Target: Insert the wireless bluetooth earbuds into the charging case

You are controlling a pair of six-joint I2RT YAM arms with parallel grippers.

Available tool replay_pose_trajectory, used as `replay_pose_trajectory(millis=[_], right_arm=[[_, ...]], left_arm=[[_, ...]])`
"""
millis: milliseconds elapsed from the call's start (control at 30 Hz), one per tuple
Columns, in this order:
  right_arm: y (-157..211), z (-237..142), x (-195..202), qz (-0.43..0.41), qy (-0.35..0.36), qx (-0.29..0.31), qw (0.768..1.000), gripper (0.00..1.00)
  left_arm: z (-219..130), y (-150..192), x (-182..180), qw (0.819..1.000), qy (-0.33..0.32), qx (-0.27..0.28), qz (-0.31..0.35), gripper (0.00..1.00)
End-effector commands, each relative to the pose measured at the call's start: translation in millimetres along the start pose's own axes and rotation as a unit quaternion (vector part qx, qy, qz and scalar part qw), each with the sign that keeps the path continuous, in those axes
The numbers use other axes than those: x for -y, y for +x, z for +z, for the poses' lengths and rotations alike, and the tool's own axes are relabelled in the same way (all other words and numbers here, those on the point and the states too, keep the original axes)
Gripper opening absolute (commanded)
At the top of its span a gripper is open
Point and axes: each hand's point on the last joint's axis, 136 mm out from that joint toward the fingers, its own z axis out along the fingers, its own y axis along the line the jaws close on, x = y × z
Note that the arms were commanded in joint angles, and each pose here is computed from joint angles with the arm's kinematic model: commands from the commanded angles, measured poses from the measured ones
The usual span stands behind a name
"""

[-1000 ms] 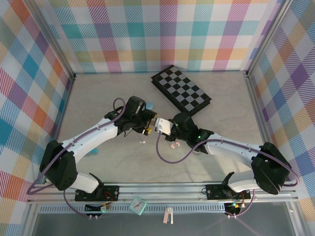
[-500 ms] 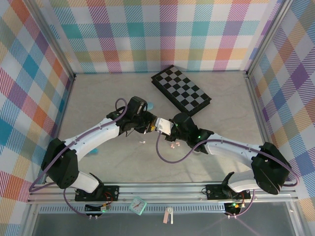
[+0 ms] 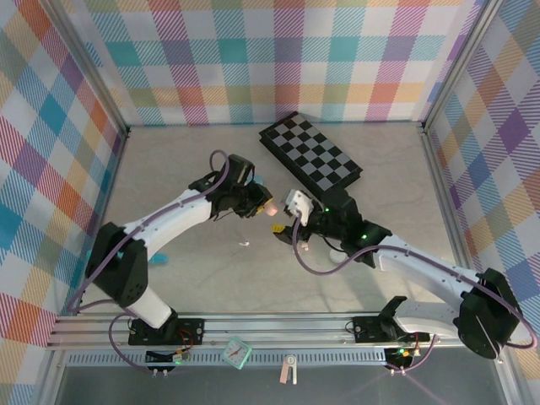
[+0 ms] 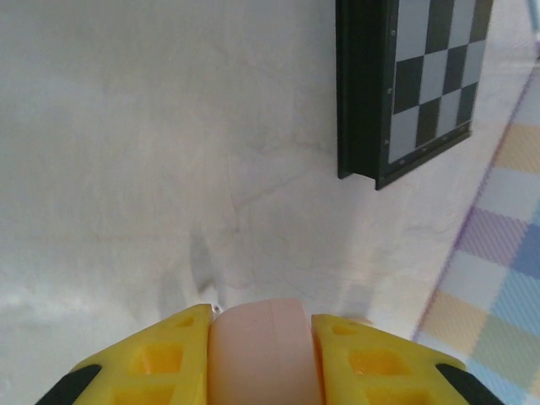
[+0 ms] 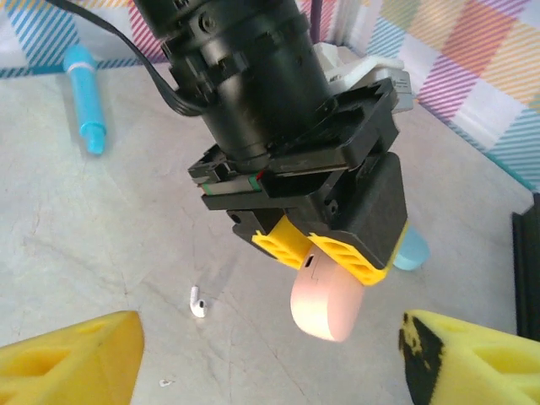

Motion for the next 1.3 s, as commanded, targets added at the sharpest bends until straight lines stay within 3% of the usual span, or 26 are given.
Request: replay_pose_trajectory(millis=[0, 267, 500, 733, 1067, 1267], right_arm=[[6.9, -7.2, -0.3, 0.076, -0.012, 0.01, 0.997, 0.82], [21.3, -20.5, 16.3, 0.127, 0.027, 0.011, 0.991, 0.83], [27.5, -26.3, 18.9, 0.138, 0.038, 0.01, 0.99, 0.83], [31.3, -25.4, 21.8, 0.141, 0.043, 0.006, 0.989, 0.83], [35.1, -20.1, 28.9, 0.179, 0.045, 0.002, 0.983, 0.82], [38.0, -22.3, 35.9, 0.207, 0.055, 0.006, 0.977, 0.82]], left_arm=[[20.2, 7.9, -8.9, 0.99, -0.025, -0.051, 0.126, 0.0], [77.4, 29.1, -23.3, 0.973, -0.029, -0.154, 0.172, 0.0], [103.2, 32.9, -58.0, 0.964, -0.09, -0.183, 0.169, 0.06], [99.2, 29.7, -72.0, 0.962, -0.124, -0.176, 0.168, 0.4], [81.0, 23.7, -77.0, 0.963, -0.134, -0.158, 0.171, 0.73], [54.3, 0.1, -64.8, 0.965, -0.152, -0.093, 0.194, 0.9]])
